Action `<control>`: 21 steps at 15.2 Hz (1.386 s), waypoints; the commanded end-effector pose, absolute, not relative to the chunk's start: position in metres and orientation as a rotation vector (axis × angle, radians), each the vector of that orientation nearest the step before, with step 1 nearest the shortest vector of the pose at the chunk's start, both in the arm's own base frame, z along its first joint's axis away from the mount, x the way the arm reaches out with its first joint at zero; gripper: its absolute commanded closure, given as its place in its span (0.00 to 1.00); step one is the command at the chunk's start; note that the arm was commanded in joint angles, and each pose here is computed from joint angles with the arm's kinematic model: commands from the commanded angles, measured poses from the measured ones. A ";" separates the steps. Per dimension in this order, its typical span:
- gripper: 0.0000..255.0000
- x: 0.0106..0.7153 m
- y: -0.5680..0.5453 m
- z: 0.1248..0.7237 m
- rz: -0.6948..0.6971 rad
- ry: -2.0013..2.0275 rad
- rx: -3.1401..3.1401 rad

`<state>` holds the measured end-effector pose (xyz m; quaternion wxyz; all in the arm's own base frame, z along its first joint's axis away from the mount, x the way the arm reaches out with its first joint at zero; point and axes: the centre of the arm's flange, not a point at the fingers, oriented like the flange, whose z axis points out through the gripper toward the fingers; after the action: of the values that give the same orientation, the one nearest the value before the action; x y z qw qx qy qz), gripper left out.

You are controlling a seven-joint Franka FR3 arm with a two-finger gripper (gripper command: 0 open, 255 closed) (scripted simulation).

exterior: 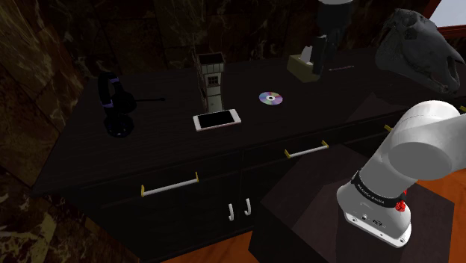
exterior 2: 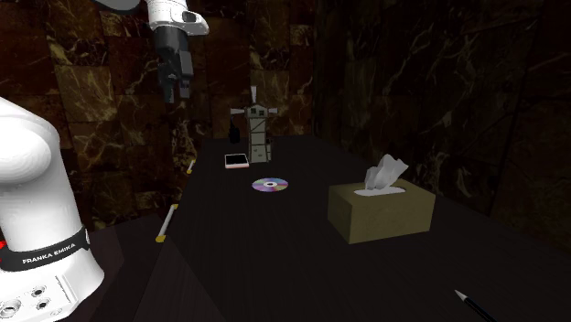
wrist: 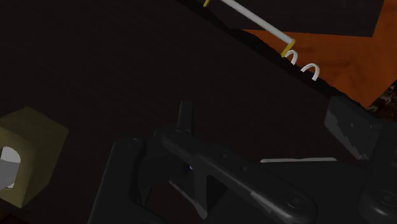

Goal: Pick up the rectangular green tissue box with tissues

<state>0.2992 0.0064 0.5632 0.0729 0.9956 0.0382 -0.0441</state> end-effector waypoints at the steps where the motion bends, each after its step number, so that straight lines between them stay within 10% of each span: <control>1: 0.00 0.299 0.006 0.563 -0.132 0.115 2.991; 21: 0.00 0.328 -0.283 0.516 0.371 0.493 3.165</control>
<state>0.3263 -0.2681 0.5224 -0.0376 0.9829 0.1453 0.1066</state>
